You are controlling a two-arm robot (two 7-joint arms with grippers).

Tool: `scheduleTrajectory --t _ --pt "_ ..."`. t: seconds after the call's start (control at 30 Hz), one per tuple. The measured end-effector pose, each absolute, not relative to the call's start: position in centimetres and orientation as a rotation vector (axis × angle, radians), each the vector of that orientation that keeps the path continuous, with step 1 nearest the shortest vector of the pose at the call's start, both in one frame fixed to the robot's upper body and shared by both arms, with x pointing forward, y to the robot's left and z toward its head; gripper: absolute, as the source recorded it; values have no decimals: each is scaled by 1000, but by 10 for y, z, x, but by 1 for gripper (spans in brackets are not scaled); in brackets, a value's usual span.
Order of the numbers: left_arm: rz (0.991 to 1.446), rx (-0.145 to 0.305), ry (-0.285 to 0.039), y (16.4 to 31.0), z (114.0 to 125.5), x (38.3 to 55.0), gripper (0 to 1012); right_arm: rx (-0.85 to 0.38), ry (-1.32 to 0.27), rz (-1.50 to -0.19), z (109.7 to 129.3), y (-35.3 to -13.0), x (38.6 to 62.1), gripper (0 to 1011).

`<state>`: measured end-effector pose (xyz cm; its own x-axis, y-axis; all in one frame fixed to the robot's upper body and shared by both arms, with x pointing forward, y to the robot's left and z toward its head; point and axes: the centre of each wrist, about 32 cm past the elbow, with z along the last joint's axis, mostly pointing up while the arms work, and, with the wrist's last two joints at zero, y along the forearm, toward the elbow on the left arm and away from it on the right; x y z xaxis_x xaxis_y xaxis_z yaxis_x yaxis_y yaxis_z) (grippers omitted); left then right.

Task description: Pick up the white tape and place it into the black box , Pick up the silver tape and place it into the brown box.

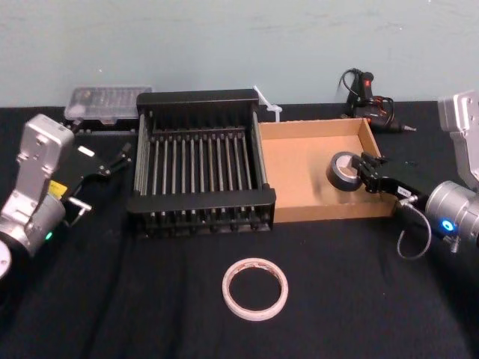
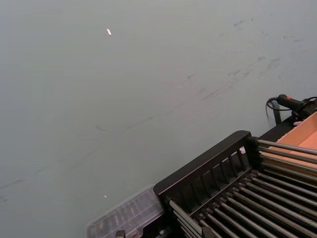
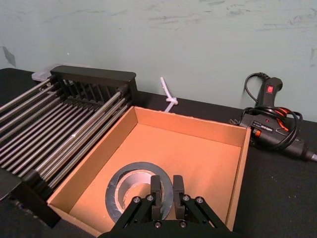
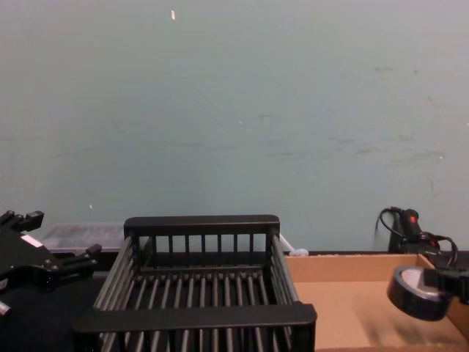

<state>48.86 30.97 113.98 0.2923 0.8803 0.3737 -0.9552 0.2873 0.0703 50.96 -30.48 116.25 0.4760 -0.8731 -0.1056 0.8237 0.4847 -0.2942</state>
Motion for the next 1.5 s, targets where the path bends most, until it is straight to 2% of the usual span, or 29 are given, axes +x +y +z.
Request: scheduleTrajectory --t 0.93,1.37,1.5 --pt "1248 304 -285 310 1140 489 1001 -244 262 -1066 1159 -294 559 156" --pt "1248 304 -285 310 1140 489 1001 -244 261 -1067 1159 -295 556 158" --pt "1248 304 -285 310 1140 489 1001 -243 261 -1067 1159 -295 556 241"
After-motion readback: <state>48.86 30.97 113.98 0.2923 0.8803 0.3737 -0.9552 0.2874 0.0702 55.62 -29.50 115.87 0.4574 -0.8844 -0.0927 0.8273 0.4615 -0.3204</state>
